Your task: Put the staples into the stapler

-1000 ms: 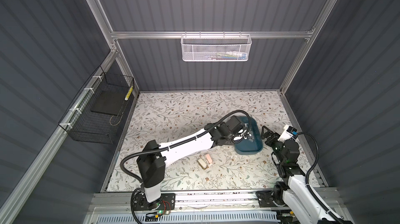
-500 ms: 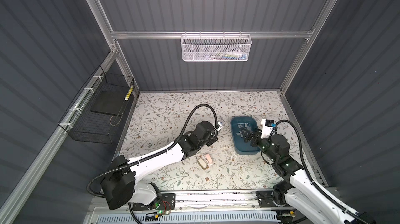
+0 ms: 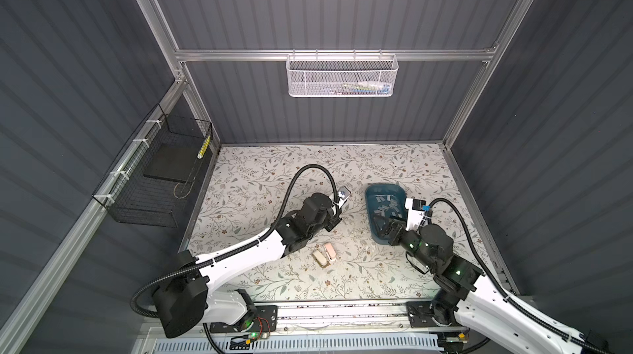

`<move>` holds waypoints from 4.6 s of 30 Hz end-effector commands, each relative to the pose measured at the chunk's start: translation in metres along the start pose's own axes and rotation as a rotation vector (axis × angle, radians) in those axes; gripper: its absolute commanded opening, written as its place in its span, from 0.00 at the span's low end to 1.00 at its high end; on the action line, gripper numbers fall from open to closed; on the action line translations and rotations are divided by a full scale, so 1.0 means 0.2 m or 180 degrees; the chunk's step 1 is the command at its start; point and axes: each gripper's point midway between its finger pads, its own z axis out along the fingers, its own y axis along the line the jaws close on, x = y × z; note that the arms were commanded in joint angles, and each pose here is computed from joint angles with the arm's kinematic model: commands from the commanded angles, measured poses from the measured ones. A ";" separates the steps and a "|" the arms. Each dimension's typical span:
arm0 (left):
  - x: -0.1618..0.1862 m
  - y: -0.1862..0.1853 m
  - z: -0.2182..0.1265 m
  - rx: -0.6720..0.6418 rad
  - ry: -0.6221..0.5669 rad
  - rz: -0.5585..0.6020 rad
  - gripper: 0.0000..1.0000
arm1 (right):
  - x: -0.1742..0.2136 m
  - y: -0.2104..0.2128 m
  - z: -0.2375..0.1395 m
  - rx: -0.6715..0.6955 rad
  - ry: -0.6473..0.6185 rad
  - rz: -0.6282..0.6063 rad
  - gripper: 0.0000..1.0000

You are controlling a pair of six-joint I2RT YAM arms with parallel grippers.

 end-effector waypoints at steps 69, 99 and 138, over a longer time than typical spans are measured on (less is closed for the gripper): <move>-0.23 -0.13 -0.16 0.0720 -0.0884 -0.0039 0.00 | 0.09 0.02 0.45 -0.0105 0.0308 0.0353 0.02; -0.25 -0.15 -0.31 0.0776 -0.1424 0.0066 0.00 | 0.11 -0.41 0.41 0.0780 0.0110 0.0704 0.00; -0.08 -0.38 -0.19 0.1392 -0.1060 0.0824 0.00 | 0.03 0.04 -0.14 -0.0957 -0.0503 -0.1269 0.59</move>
